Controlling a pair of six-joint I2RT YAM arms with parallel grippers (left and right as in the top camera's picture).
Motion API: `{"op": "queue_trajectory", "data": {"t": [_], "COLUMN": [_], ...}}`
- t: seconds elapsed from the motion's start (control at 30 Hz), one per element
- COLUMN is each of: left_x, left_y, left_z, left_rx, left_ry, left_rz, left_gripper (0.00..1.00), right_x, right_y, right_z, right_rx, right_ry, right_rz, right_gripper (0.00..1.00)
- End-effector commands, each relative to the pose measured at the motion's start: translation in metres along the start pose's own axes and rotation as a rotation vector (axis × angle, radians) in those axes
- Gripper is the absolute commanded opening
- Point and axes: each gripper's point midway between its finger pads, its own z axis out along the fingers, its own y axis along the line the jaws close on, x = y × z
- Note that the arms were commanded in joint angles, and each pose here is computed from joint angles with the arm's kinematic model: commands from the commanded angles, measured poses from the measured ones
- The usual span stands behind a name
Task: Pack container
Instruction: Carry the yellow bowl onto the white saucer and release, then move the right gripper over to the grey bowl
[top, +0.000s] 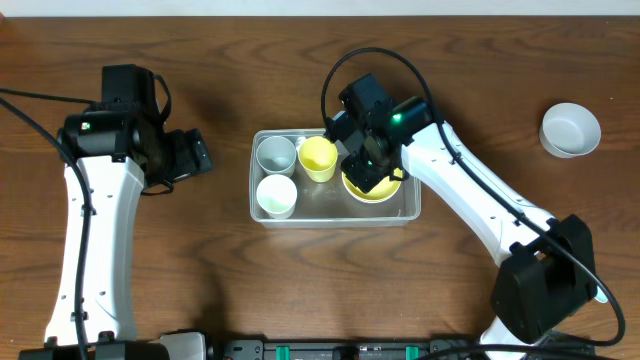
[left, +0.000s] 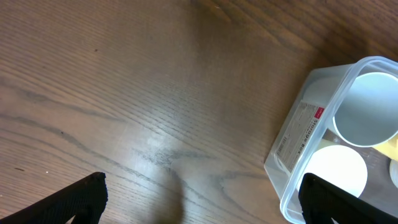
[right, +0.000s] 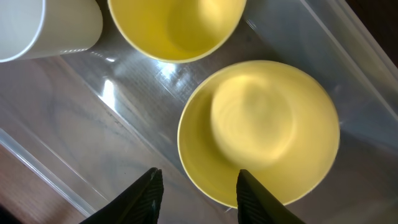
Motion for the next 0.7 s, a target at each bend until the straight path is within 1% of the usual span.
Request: {"op": "queue_trajectory", "data": {"t": [0.0,0.1,0.13,0.2,0.23,0.27,0.3,0.33,0.4,0.47,0.53,0.6,0.67], "left_x": [0.002,0.003,0.003,0.002,0.002,0.002,0.002,0.002,0.002,0.003,0.003,0.003,0.003], "left_y": [0.003,0.003,0.003,0.003,0.003,0.003,0.003,0.003,0.003,0.003,0.003,0.003,0.003], "left_z": [0.003,0.003,0.003,0.003,0.003,0.003,0.003,0.003,0.003,0.003,0.003,0.003,0.003], "left_rx": [-0.007,-0.007,-0.007,-0.007,-0.007,-0.007,-0.007,-0.007,-0.007,-0.007,-0.008,-0.008,-0.009], "left_ry": [0.013,0.013,0.013,0.013,0.013,0.013,0.013,0.012,0.012,0.013,0.014,0.016,0.016], "left_rz": [-0.013,-0.013,-0.013,-0.013,-0.013,-0.013,-0.013,-0.013,-0.013,-0.013,-0.013,-0.013,-0.013], "left_gripper": [0.98,0.98,0.98,0.98,0.98,0.98,0.98,0.98,0.98,0.98,0.98,0.98,0.98], "right_x": [0.0,-0.008,-0.011,-0.019,-0.022,-0.026,-0.03,-0.033,-0.035,-0.025,-0.01,0.007,0.036], "right_y": [0.004,0.0,-0.007,-0.032,-0.043,-0.056,-0.068,-0.078,-0.104,-0.137,-0.172,-0.202,-0.24], "right_z": [0.004,0.002,-0.002,-0.022,-0.035,-0.053,-0.073,-0.091,-0.13,-0.162,-0.185,-0.195,-0.2], "right_rx": [-0.007,0.018,0.055,0.195,0.252,0.305,0.343,0.36,0.379,0.41,0.42,0.395,0.409], "right_ry": [0.005,-0.028,-0.041,-0.09,-0.121,-0.164,-0.209,-0.25,-0.336,-0.389,-0.418,-0.434,-0.432], "right_rz": [-0.01,0.021,0.056,0.166,0.218,0.274,0.319,0.349,0.419,0.506,0.573,0.585,0.649], "right_gripper": [0.38,0.35,0.36,0.4,0.47,0.6,0.7,0.75,0.8,0.83,0.88,0.91,0.91]}}
